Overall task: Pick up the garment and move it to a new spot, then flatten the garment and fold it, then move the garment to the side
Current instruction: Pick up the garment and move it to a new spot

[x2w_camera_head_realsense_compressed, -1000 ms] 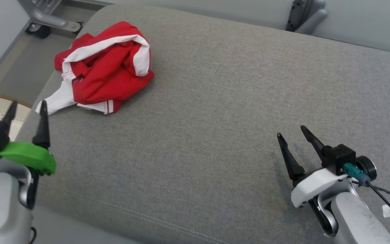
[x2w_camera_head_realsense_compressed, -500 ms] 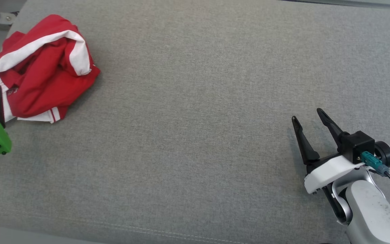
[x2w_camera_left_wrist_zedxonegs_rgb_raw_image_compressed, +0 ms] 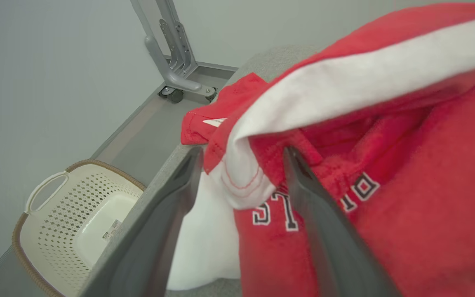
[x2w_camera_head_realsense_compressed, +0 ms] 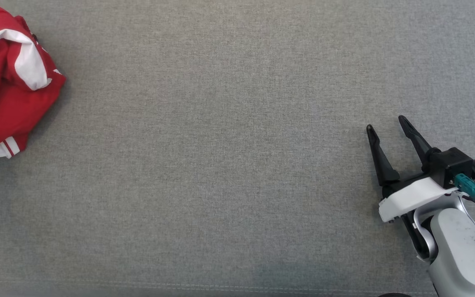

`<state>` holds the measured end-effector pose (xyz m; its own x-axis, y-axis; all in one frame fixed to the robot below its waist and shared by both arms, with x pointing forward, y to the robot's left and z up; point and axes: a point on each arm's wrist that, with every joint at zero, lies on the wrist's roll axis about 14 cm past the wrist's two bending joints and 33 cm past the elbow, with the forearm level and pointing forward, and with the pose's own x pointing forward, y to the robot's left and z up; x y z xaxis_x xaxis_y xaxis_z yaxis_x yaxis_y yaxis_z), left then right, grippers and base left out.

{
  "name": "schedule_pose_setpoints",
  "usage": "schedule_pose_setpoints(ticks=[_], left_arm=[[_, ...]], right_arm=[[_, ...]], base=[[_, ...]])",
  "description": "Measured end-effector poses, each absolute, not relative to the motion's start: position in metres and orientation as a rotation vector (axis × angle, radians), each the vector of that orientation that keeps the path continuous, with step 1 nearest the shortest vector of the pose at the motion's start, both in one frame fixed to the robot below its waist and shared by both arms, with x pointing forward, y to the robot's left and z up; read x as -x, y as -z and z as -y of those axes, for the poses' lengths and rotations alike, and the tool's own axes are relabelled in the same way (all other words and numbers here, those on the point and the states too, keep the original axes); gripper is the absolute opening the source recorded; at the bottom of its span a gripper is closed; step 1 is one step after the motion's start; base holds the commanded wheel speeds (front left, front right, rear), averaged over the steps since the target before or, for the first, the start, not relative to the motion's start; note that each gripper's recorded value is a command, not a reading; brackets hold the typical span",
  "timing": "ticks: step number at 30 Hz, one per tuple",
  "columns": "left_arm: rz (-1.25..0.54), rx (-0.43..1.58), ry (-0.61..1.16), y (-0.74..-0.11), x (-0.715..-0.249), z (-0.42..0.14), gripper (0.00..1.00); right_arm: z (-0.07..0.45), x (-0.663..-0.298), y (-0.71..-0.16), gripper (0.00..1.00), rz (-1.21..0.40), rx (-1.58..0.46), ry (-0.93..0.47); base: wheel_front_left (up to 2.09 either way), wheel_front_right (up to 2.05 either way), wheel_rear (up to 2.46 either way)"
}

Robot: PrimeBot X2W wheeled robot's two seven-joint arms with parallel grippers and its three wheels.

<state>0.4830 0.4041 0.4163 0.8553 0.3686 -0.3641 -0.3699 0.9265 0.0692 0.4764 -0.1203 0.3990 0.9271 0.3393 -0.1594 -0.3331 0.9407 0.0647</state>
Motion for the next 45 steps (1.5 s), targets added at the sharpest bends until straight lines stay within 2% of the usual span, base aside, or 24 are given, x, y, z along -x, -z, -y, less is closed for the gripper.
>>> schedule_pose_setpoints(ticks=[1, 2, 7, 14, 22, 25, 31, 36, 41, 45], left_arm=[[-0.377, 0.004, -0.386, -0.416, -0.487, -0.403, 0.55], [-0.368, 0.005, -0.382, -0.417, -0.491, -0.402, 0.00], [-0.313, 0.007, -0.350, -0.427, -0.511, -0.392, 0.00], [0.042, -0.124, -0.196, -0.549, -0.560, -0.362, 0.00], [0.336, -0.212, 0.087, -0.653, -0.566, -0.262, 0.00], [0.403, -0.243, 0.232, -0.678, -0.562, -0.204, 0.00], [0.489, -0.229, 0.433, -0.720, -0.555, -0.119, 0.00], [0.597, -0.077, 0.574, -0.768, -0.537, -0.059, 0.00], [0.660, -0.008, 0.603, -0.796, -0.529, -0.039, 0.00], [0.556, 0.029, 0.561, -0.758, -0.546, -0.045, 0.00]], right_arm=[[0.123, -0.477, -0.398, 1.00, -0.173, -0.036, -0.339], [0.124, -0.478, -0.397, 1.00, -0.174, -0.035, -0.334], [0.130, -0.479, -0.396, 1.00, -0.175, -0.040, -0.312], [0.132, -0.478, -0.412, 1.00, -0.140, -0.087, -0.269], [0.118, -0.460, -0.431, 1.00, -0.116, -0.174, -0.250], [0.118, -0.450, -0.443, 1.00, -0.097, -0.205, -0.232], [0.142, -0.426, -0.447, 1.00, -0.099, -0.243, -0.144], [0.169, -0.404, -0.446, 1.00, -0.104, -0.260, -0.056], [0.188, -0.391, -0.451, 1.00, -0.084, -0.280, 0.005], [0.198, -0.385, -0.454, 1.00, -0.073, -0.288, 0.035]], base=[[0.00, 0.00, 0.00], [0.00, 0.00, 0.00], [0.00, 0.00, 0.00], [0.00, 0.00, 0.00], [0.00, 0.00, 0.00], [0.00, 0.00, 0.00], [0.00, 0.00, 0.00], [0.00, 0.00, 0.00], [0.00, 0.00, 0.00], [0.00, 0.00, 0.00]])
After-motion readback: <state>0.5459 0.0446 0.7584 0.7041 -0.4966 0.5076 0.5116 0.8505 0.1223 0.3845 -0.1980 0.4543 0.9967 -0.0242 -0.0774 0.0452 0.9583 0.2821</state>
